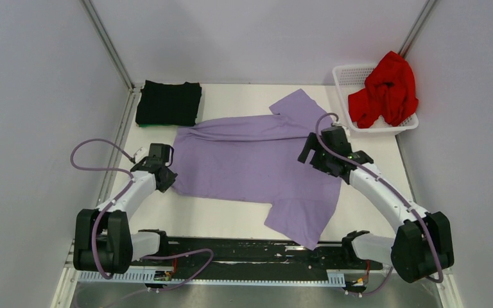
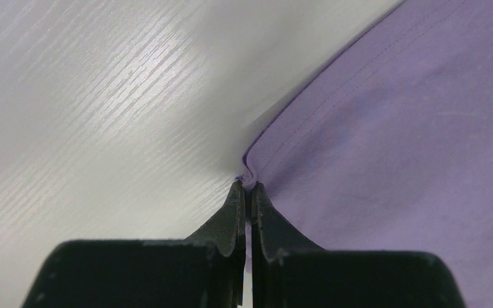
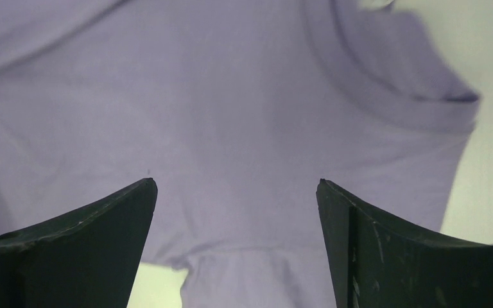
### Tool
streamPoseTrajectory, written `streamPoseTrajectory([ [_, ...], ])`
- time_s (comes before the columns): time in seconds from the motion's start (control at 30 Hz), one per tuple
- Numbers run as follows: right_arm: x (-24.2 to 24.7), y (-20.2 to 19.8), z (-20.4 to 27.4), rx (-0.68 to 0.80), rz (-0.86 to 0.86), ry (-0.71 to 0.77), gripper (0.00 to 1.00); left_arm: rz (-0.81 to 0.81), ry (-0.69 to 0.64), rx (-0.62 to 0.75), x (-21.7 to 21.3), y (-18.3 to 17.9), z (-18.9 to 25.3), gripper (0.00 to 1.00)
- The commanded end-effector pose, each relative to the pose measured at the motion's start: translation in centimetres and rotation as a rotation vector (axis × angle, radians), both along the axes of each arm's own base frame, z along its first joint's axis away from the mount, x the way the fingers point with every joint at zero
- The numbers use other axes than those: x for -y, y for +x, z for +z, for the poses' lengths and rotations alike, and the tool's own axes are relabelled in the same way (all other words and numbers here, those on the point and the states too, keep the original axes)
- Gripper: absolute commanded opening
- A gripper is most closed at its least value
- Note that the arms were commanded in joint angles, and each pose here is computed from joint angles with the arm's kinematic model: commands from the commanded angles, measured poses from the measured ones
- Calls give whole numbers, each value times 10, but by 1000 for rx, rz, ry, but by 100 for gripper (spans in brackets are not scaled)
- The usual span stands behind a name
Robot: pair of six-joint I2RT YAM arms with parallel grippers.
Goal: Fold and stack the t-shirts
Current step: Grab the side of the flattened tshirt closest away from the robot with both arms
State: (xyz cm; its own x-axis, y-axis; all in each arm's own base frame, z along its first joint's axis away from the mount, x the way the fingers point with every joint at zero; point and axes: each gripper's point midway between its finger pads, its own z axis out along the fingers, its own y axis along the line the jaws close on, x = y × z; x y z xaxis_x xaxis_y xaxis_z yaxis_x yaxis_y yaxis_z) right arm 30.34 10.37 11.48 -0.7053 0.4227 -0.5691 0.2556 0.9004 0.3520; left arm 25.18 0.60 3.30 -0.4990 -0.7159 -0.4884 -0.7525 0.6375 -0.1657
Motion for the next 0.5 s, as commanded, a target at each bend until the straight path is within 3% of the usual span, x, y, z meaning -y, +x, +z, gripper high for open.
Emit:
streamPoseTrajectory([
  [0.0,-29,-76,-19,-228,127,-59,89,-4,21,25,-4,-6,5,0],
  [0.23,-52,-204,-53,-584,329,-77,78,-20,34,24,-6,-9,8,0],
  [0.47,-65,-249,-59,-647,418,-35,62,-31,19,9,-2,-9,5,0],
])
